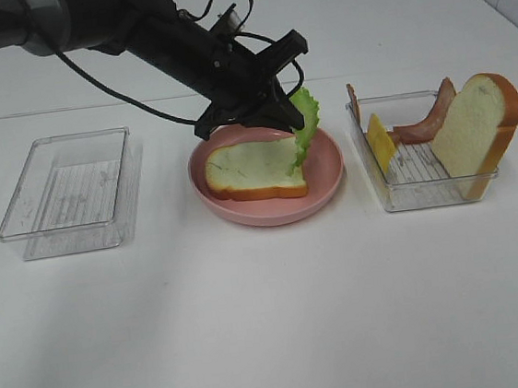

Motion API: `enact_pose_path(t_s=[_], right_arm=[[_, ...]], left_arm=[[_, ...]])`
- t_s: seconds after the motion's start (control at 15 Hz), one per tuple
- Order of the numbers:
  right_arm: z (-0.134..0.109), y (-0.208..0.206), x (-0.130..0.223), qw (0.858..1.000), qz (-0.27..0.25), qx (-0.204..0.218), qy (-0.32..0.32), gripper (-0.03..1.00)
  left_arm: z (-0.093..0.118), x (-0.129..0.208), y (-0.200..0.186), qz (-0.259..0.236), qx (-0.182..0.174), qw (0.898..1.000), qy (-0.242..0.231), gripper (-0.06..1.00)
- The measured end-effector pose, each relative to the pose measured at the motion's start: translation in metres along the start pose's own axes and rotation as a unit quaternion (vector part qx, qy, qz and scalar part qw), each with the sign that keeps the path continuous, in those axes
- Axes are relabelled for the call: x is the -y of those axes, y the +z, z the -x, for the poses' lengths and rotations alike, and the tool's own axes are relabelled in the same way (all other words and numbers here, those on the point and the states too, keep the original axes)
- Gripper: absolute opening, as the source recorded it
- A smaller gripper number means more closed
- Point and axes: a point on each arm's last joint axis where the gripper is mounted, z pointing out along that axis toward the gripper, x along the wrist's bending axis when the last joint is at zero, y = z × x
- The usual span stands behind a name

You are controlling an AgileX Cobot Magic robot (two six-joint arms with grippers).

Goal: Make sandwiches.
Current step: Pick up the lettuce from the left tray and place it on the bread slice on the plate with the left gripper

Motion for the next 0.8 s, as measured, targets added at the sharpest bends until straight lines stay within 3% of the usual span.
enact_pose_path(t_s=[0.27,0.47,0.67,0.8], right_arm=[[0.000,0.000,0.000,1.000,0.000,0.000,0.000,0.96],[0.000,0.000,0.000,1.000,0.000,0.000,0.000,0.96],[0.000,0.000,0.000,1.000,0.000,0.000,0.000,0.96],[0.000,0.000,0.000,1.000,0.000,0.000,0.000,0.96]], left_arm=[[0.008,-0.001,-0.001,0.006,0.020,1.000,0.009,0.00],[-0.003,0.000,0.004,0.000,-0.016,1.000,0.023,0.00],[-0.011,0.002,0.012,-0.009,-0.027,0.999,0.022,0.00],[-0.017,0.000,0.012,0.001,-0.059,0.998,0.024,0.00]])
